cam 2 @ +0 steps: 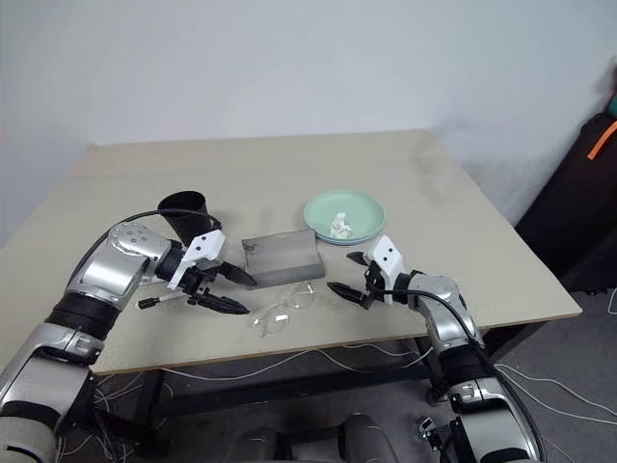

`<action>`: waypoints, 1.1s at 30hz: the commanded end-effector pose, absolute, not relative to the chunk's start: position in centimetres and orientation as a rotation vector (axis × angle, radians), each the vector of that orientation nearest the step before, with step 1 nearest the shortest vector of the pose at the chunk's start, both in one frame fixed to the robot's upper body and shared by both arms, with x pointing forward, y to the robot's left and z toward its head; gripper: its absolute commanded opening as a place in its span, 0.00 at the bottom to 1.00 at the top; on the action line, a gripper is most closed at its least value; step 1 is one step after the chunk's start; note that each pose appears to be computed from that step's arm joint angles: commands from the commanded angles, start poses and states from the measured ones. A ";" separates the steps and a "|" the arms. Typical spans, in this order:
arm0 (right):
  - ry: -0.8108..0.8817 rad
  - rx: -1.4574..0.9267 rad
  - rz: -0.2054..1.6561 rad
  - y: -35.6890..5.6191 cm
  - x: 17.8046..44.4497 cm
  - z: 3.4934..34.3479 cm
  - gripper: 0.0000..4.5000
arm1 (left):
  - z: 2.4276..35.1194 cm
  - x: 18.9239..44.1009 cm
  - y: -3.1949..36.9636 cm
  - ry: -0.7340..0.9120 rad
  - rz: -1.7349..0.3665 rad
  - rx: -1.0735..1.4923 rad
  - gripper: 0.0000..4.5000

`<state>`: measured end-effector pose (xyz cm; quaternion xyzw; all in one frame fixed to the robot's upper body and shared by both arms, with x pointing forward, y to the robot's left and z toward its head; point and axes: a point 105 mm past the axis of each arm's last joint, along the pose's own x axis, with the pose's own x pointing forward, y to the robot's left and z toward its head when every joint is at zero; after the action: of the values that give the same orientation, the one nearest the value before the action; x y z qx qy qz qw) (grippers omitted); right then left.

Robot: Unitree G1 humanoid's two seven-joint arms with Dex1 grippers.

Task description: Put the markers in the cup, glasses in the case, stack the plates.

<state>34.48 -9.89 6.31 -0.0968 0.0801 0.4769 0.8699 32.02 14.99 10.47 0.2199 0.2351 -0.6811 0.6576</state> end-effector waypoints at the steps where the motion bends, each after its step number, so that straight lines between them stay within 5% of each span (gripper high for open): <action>1: 0.064 -0.208 0.979 -9.4 34.7 8.4 0.99 | 11.6 33.2 14.1 0.507 -1.512 0.501 0.69; 15: 0.058 -0.198 0.945 -9.3 34.9 8.0 0.99 | 9.3 32.2 13.4 0.688 -1.486 0.304 0.69; 33: 0.065 -0.189 0.912 -9.3 34.6 7.6 0.99 | 7.6 32.5 10.9 0.725 -1.372 0.144 0.69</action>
<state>34.31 -9.65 5.67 -0.0867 0.0672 0.4382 0.8922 32.27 11.35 6.59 0.0641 0.3466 -0.6145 0.7058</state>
